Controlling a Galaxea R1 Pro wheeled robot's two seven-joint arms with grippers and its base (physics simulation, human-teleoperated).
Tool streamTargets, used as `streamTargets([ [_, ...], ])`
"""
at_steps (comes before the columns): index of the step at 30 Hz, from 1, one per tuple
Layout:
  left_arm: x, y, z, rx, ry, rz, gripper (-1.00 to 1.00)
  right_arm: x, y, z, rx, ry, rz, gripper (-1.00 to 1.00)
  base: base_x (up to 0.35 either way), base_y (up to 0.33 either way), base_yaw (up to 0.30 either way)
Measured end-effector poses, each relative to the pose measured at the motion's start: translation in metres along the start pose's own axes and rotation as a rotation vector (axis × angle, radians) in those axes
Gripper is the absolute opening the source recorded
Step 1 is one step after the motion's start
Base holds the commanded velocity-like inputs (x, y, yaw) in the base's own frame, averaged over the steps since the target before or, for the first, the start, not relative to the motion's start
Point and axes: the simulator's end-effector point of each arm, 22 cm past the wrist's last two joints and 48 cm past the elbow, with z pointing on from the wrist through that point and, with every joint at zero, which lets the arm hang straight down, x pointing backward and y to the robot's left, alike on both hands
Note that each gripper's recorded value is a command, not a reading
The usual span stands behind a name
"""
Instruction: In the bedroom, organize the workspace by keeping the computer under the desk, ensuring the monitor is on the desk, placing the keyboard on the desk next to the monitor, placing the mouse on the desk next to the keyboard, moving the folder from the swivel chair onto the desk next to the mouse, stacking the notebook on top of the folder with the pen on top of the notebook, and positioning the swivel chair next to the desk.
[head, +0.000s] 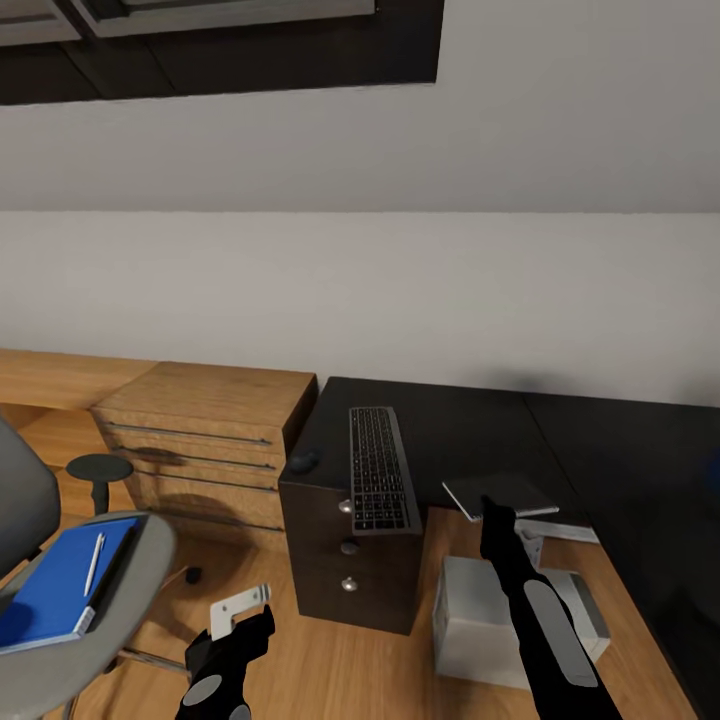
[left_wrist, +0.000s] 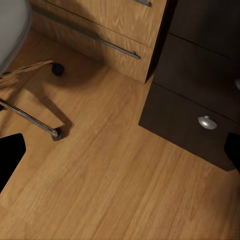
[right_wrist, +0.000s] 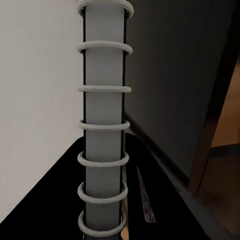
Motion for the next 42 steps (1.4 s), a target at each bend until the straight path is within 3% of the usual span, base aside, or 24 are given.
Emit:
streamTargets([
  [29, 0.041, 0.003, 0.031, -0.001, 0.002, 0.002, 1.0, 0.0, -0.049, 0.009, -0.004, 0.002, 0.005, -1.0, 0.0, 0.0, 0.0],
  [42, 0.042, 0.004, 0.032, -0.002, 0.006, 0.003, 1.0, 0.0, -0.049, 0.009, -0.004, 0.001, 0.005, -1.0, 0.037, 0.0, 0.0],
])
